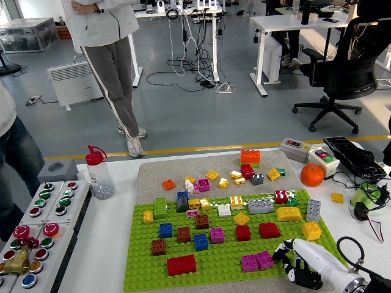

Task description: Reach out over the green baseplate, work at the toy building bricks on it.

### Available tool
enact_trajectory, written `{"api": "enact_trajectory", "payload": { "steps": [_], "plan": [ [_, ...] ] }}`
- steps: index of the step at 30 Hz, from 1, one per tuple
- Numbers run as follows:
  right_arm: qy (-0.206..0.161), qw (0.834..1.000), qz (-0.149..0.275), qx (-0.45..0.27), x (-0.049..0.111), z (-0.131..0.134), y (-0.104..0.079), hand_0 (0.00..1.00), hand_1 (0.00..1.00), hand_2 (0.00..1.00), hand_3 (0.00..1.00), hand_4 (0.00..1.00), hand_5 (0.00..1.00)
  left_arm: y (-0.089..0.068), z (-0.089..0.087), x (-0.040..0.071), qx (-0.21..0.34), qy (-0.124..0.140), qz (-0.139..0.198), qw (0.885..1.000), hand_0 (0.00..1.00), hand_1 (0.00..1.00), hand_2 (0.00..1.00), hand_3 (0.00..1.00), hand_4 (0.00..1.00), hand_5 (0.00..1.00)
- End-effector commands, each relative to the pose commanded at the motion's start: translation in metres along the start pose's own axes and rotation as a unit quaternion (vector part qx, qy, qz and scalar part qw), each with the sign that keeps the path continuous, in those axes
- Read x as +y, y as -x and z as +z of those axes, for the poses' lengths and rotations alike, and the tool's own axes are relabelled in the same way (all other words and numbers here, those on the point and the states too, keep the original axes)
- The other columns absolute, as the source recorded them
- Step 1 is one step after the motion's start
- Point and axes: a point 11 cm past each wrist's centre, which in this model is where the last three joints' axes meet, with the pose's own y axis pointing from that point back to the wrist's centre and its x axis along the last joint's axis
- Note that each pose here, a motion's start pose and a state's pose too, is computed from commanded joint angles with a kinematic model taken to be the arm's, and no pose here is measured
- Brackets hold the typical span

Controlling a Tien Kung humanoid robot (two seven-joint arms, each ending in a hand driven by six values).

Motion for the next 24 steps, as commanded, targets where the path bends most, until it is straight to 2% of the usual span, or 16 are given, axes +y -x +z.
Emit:
{"api": "enact_trajectory", "payload": {
  "steps": [24],
  "plan": [
    [-0.013, 1.000, -0.006, -0.001, 0.0002, -0.0083, 0.0012, 0.168, 0.275, 0.601, 0.558, 0.204, 0.064, 0.0010, 0.0032, 0.0004, 0.004, 0.003, -0.001, 1.000, 0.667, 0.614, 0.563, 0.462, 0.240, 0.998]
  ]
}}
